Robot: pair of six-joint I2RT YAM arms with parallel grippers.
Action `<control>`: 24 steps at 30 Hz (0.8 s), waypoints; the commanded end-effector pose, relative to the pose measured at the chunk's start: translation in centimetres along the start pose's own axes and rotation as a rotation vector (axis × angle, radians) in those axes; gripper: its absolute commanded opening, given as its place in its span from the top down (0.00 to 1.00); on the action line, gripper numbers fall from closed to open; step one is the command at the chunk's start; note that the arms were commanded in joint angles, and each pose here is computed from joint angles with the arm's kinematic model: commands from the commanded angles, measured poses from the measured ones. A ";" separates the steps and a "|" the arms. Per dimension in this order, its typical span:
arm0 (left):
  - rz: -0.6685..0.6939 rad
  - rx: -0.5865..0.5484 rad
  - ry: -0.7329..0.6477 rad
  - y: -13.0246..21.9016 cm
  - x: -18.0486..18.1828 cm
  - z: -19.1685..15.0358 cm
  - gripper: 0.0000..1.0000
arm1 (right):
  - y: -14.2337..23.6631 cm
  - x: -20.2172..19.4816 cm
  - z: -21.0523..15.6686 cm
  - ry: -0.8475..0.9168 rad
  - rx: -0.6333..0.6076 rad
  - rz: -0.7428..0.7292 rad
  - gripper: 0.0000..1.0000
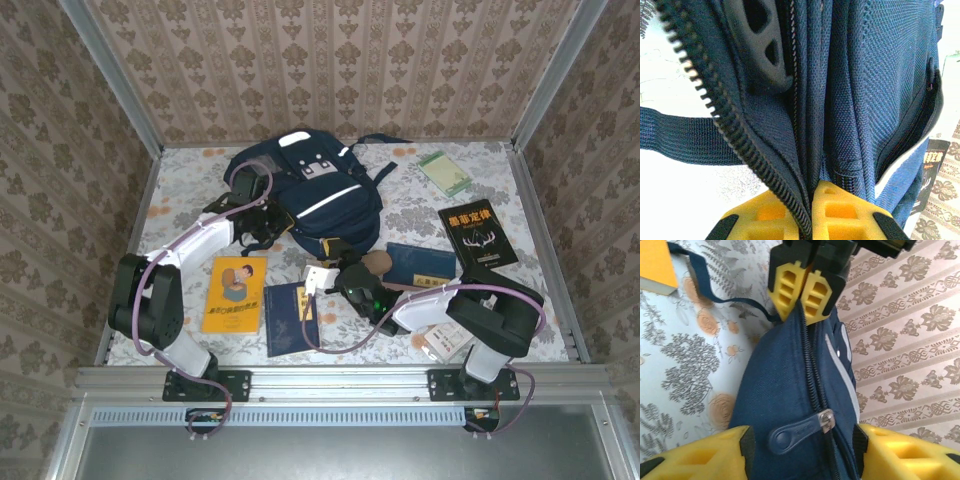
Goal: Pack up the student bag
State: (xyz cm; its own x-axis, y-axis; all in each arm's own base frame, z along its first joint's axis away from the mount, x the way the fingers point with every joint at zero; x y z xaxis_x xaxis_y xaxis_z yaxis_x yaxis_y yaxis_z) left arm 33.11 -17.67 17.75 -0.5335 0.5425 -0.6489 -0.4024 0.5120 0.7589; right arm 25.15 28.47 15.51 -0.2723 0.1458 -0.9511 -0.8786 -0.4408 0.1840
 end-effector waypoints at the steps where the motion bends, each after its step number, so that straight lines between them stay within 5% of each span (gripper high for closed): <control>1: -0.121 -0.028 -0.056 2.2 -3.5 0.1 0.96 | -0.8 -1.6 0.3 -0.005 0.012 -0.071 0.51; 10: -0.109 -0.029 -0.057 1.8 -2.9 0.1 0.96 | -1.1 -1.9 0.1 -0.075 0.008 0.016 0.99; 24: -0.091 -0.038 -0.054 0.8 -1.9 0.5 0.97 | 1.4 -5.2 -1.6 -0.697 -0.017 0.430 1.00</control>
State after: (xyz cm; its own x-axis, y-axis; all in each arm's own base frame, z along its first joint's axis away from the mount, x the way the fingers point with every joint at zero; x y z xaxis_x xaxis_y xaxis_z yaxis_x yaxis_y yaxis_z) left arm 32.96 -18.11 17.98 -0.5233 0.5398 -0.6594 -0.3894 0.5368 0.7485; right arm 26.80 26.33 20.05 -0.6445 0.3986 -0.6525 -0.7388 -0.5446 0.3970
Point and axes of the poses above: each hand's point on the last joint's axis, 136 mm out from that joint toward the fingers, its own y axis back along the fingers, its own x axis along the line the jaws close on, z = x × y, the point moved 7 cm from there along y, back along the fingers, and after that the axes turned 15 degrees about y, right-handed, at the moved point
